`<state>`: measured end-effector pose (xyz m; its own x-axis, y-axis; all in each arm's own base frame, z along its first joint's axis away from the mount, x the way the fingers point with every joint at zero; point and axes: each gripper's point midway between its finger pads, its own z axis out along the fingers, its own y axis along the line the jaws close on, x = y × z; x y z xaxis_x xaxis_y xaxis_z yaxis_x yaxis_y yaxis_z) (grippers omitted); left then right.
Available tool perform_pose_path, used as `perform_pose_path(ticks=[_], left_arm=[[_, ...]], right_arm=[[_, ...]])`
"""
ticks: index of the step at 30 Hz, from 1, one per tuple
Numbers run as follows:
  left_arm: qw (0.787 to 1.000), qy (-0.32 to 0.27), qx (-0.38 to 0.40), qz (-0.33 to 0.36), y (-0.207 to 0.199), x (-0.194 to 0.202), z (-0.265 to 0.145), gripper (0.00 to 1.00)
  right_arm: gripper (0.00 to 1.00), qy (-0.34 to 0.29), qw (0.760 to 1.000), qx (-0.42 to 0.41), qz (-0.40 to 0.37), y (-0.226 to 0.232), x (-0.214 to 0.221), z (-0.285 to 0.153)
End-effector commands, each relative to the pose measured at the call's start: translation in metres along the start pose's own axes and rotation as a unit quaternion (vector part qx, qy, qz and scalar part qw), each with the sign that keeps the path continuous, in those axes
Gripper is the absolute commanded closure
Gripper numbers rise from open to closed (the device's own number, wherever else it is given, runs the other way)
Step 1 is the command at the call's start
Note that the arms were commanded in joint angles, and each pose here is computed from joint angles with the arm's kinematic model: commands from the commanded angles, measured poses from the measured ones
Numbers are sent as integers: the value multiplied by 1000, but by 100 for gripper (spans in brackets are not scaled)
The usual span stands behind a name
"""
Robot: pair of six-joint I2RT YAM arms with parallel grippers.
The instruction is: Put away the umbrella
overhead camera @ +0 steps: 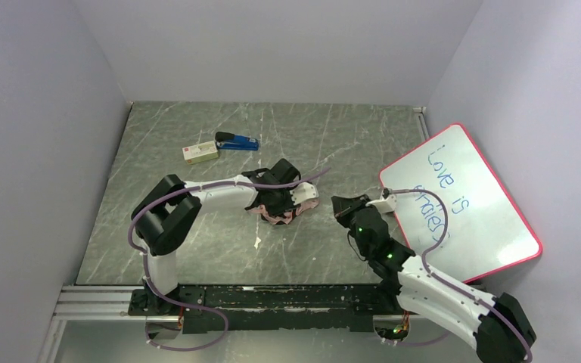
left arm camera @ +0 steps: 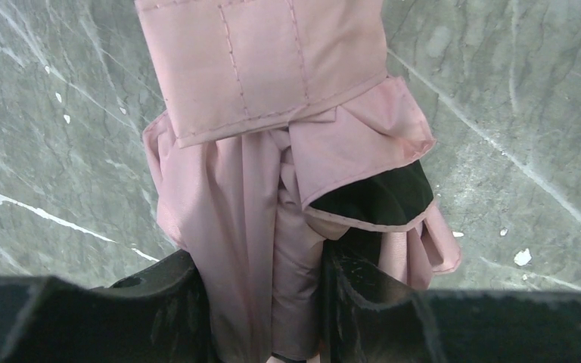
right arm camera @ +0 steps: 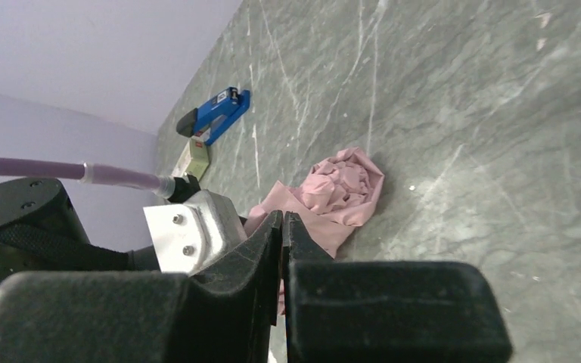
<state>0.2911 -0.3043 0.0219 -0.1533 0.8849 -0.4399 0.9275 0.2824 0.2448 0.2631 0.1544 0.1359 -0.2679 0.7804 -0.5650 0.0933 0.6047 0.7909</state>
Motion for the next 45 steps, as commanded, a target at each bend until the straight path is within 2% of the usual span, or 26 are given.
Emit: perform_pose_path(ticks=[1, 7, 8, 9, 11, 17, 21, 24, 28, 32, 34, 35, 38, 43, 45], left_arm=[[999, 40, 22, 10, -2, 16, -4, 71], [1000, 9, 8, 0, 20, -8, -33, 52], [1000, 3, 6, -1, 24, -12, -39, 46], [1000, 1, 5, -1, 26, -13, -43, 31], [1000, -6, 5, -2, 31, -16, -52, 19], [1000, -16, 14, -8, 33, -12, -70, 16], [999, -33, -9, -31, 51, -12, -95, 12], [994, -57, -62, -66, 80, -15, -123, 10], [968, -86, -171, -161, 129, -7, -164, 8], [946, -100, -219, -217, 140, 9, -194, 5], [936, -107, -241, -234, 143, 19, -207, 3], [929, -112, -255, -242, 146, 23, -216, 3], [903, -123, -295, -287, 154, 40, -242, 3], [860, -141, -307, -383, 144, 72, -260, 3], [834, -158, -319, -422, 141, 84, -269, 3]], right_arm=[[92, 7, 996, 59, -60, -36, -1, -12], [89, 13, 996, 56, -70, -34, -2, -15], [89, 17, 995, 64, -77, -38, -1, -16], [89, 18, 994, 68, -81, -38, -1, -16], [88, 18, 994, 70, -86, -38, -2, -16], [85, 24, 993, 71, -88, -37, -1, -16], [73, 27, 988, 85, -126, -35, -8, -18], [66, 26, 980, 92, -175, -26, -20, -19], [50, 26, 967, 93, -237, -8, -37, -21], [42, 37, 949, 88, -300, 10, -49, -22], [31, 40, 938, 89, -332, 19, -58, -23], [22, 40, 933, 91, -347, 22, -62, -24], [2, 41, 921, 93, -377, 26, -71, -27], [0, 30, 918, 89, -385, 37, -84, -35], [0, 26, 922, 90, -375, 43, -91, -40]])
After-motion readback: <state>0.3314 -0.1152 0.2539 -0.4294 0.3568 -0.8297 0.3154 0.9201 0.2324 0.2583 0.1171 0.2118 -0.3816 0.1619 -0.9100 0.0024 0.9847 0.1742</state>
